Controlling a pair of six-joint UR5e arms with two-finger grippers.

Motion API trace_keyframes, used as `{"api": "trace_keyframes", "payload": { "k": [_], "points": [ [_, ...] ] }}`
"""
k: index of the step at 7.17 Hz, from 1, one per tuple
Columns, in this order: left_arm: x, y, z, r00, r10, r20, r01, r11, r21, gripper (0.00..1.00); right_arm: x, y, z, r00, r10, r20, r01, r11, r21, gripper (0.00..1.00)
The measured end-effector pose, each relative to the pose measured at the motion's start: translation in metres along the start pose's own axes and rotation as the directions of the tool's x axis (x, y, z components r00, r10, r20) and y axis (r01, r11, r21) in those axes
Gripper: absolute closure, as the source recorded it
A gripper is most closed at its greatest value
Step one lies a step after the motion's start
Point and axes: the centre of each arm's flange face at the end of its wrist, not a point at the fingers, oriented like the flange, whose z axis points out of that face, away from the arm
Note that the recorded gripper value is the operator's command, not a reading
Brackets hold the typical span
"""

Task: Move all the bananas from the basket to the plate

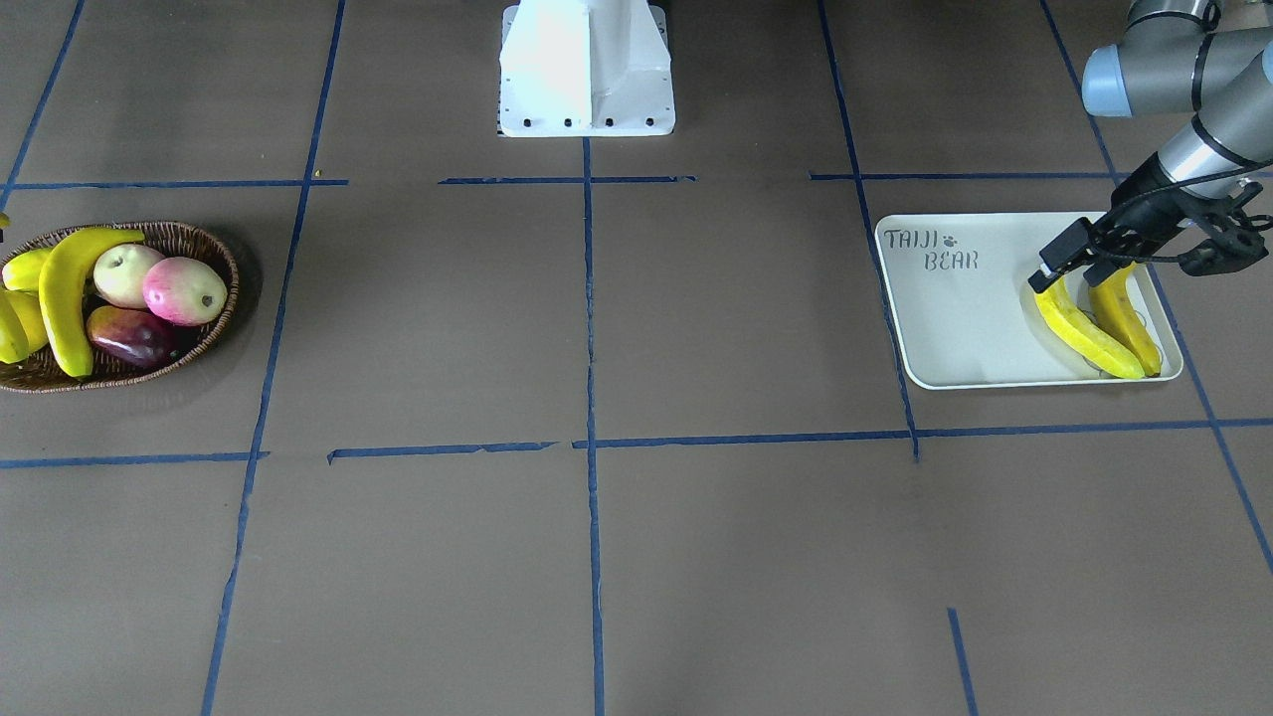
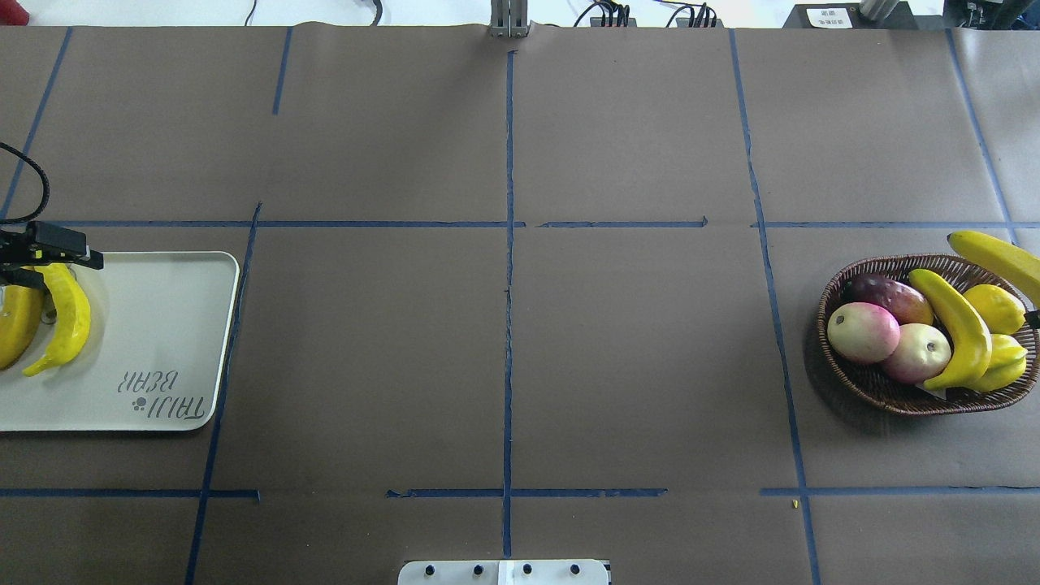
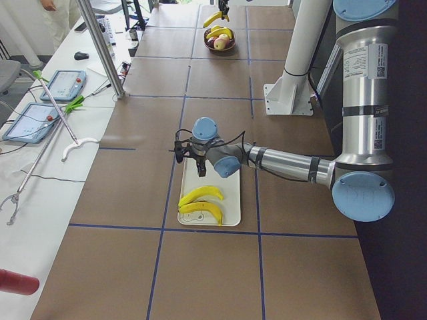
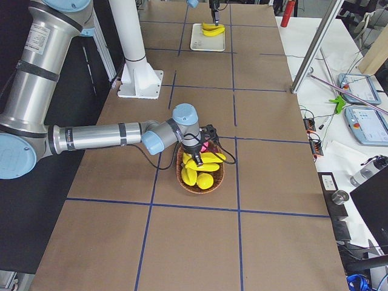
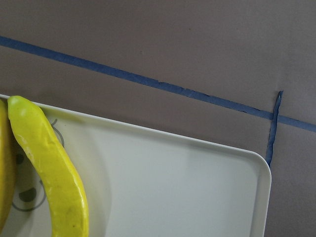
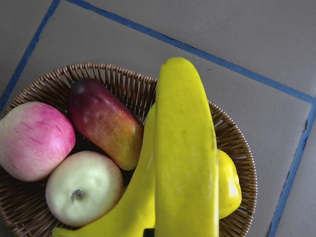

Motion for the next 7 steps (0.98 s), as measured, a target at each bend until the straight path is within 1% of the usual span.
{"api": "trace_keyframes", "payload": {
  "k": [1, 2, 4, 6, 7],
  "points": [
    [0.002, 0.001, -0.001, 1.0, 0.022, -0.021, -0.022, 1.0, 0.01, 0.0, -0.005, -0.009, -0.002, 1.0, -0.005, 0.017, 0.004, 1.0, 0.009, 0.97],
    [0.006, 0.002, -0.003, 0.998, 0.045, -0.045, -0.044, 0.999, 0.02, 0.0, -0.015, -0.021, -0.003, 0.998, -0.018, 0.059, 0.017, 1.0, 0.017, 0.97],
    [0.028, 0.004, 0.0, 0.992, 0.09, -0.087, -0.088, 0.996, 0.02, 0.0, -0.048, -0.05, -0.005, 0.984, -0.046, 0.174, 0.041, 0.999, 0.029, 0.97],
    [0.075, 0.007, 0.009, 0.979, 0.151, -0.138, -0.151, 0.989, 0.011, 0.0, -0.114, -0.102, -0.006, 0.96, -0.006, 0.279, -0.003, 0.999, 0.033, 0.96],
    [0.095, 0.009, 0.009, 0.975, 0.147, -0.168, -0.148, 0.989, 0.008, 0.0, -0.157, -0.127, -0.004, 0.945, 0.025, 0.325, -0.034, 0.999, 0.021, 0.96]
  ]
}}
